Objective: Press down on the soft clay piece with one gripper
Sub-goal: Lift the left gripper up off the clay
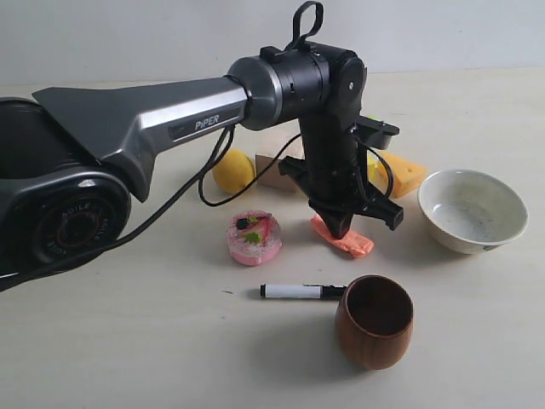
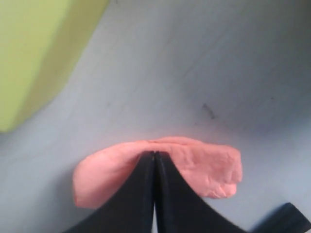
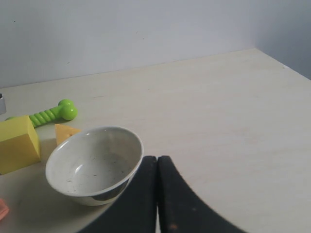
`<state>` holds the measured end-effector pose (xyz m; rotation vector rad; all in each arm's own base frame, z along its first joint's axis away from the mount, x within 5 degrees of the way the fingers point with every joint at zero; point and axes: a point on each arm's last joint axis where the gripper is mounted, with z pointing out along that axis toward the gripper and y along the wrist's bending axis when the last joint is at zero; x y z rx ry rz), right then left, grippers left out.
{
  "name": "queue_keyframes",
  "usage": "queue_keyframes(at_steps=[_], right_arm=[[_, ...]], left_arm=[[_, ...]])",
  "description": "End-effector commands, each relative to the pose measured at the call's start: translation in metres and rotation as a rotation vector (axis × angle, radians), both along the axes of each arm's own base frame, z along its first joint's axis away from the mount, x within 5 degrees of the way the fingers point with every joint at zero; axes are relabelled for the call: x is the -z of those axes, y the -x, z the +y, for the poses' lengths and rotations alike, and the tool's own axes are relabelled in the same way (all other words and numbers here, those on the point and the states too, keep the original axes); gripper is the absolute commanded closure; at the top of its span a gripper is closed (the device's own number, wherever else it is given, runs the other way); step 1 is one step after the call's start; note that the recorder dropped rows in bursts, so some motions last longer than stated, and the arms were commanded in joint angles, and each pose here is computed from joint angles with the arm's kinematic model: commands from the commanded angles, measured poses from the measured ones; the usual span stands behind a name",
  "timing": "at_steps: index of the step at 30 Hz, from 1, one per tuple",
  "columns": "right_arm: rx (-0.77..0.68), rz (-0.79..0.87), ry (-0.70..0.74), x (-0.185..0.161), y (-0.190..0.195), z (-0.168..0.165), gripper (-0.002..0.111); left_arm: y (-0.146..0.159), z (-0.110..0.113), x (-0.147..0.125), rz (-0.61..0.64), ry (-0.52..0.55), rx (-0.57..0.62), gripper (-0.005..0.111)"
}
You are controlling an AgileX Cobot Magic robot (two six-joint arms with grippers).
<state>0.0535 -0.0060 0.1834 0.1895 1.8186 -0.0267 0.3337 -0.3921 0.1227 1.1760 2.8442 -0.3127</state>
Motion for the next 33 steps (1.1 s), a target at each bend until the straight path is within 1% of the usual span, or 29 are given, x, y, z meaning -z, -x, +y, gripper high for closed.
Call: queue_keyframes(at_steps=[1,11,19,26,29,33], right_arm=[[-0.001,-0.010,0.010,0.000,0.000,0.000,0.108],[-0.001,-0.010,0.010,0.000,0.000,0.000,0.108],[-0.001,-0.010,0.010,0.000,0.000,0.000,0.108],[-0.001,-0.010,0.010,0.000,0.000,0.000,0.108],[-0.001,-0.010,0.008,0.000,0.000,0.000,0.108],[-0.001,-0.010,0.008,0.000,0.000,0.000,0.108]], left_arm=[[-0.002,0.001,-0.011,-0.032,0.007,0.003,0.107],[-0.001,0.001,-0.020,-0.042,0.022,0.002,0.107],[0.002,0.001,-0.059,-0.107,0.088,0.040,0.107],[0.018,-0.003,-0.100,-0.230,0.203,0.058,0.107],[0.025,-0.001,-0.110,-0.278,0.235,0.064,0.107],[0.033,0.008,-0.119,-0.320,0.277,0.046,0.107]])
